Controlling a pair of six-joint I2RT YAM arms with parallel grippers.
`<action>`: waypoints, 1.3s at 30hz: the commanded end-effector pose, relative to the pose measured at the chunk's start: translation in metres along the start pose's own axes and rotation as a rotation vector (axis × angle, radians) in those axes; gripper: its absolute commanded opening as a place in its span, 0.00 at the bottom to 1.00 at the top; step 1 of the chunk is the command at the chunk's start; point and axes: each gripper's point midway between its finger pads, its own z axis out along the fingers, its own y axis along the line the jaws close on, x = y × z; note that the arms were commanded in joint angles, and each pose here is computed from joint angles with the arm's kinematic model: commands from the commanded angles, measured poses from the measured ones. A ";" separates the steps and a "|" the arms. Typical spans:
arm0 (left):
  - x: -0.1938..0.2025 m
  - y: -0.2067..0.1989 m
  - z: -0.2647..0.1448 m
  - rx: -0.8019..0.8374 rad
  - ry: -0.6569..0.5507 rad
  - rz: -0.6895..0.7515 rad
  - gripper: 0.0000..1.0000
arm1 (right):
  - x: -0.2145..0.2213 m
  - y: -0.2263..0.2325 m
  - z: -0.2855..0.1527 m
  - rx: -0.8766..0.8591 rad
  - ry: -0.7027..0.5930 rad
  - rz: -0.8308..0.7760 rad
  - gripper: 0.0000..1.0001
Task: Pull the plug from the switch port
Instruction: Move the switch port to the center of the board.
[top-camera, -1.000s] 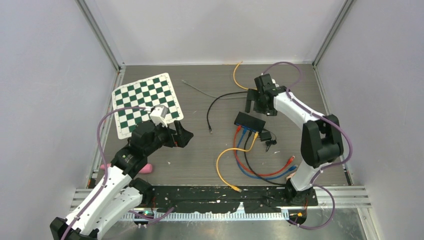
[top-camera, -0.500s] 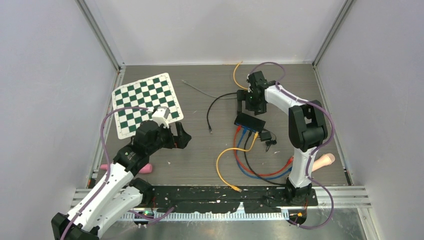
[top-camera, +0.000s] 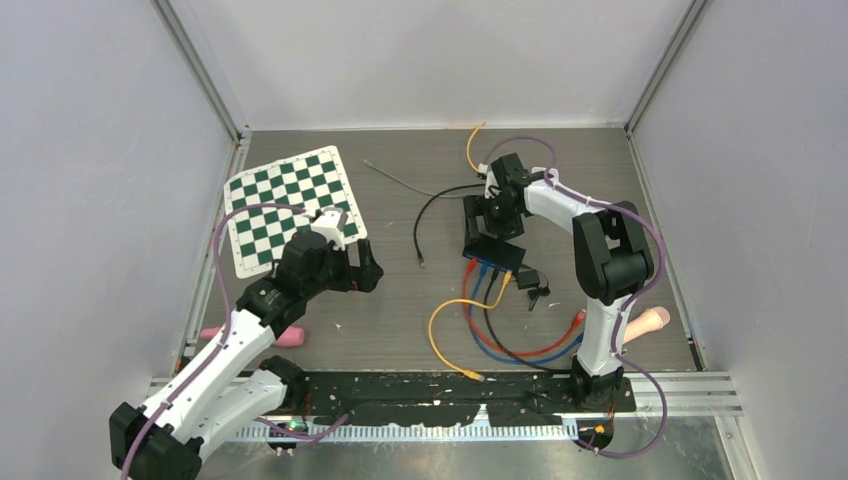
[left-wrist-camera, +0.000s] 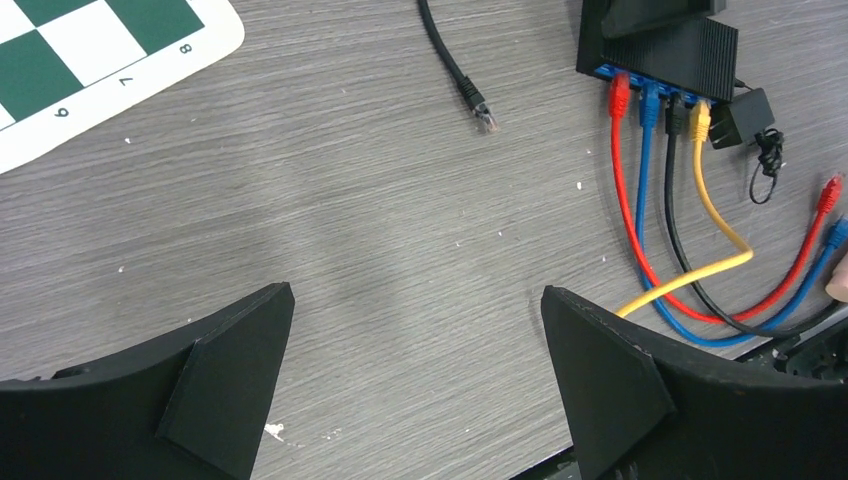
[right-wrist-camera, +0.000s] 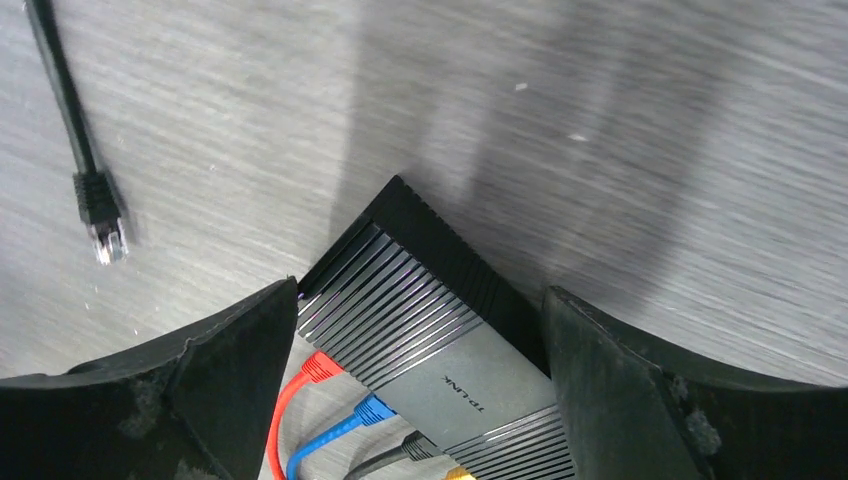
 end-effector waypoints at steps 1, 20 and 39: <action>-0.025 -0.003 0.001 -0.006 -0.063 0.016 0.99 | 0.019 0.034 -0.004 -0.063 0.018 -0.157 0.94; -0.008 -0.009 0.009 0.045 0.009 0.021 0.99 | -0.030 0.090 -0.071 0.038 -0.293 -0.284 0.98; -0.008 -0.030 0.036 0.128 0.113 0.010 0.99 | 0.064 -0.004 -0.123 0.043 -0.472 0.396 0.91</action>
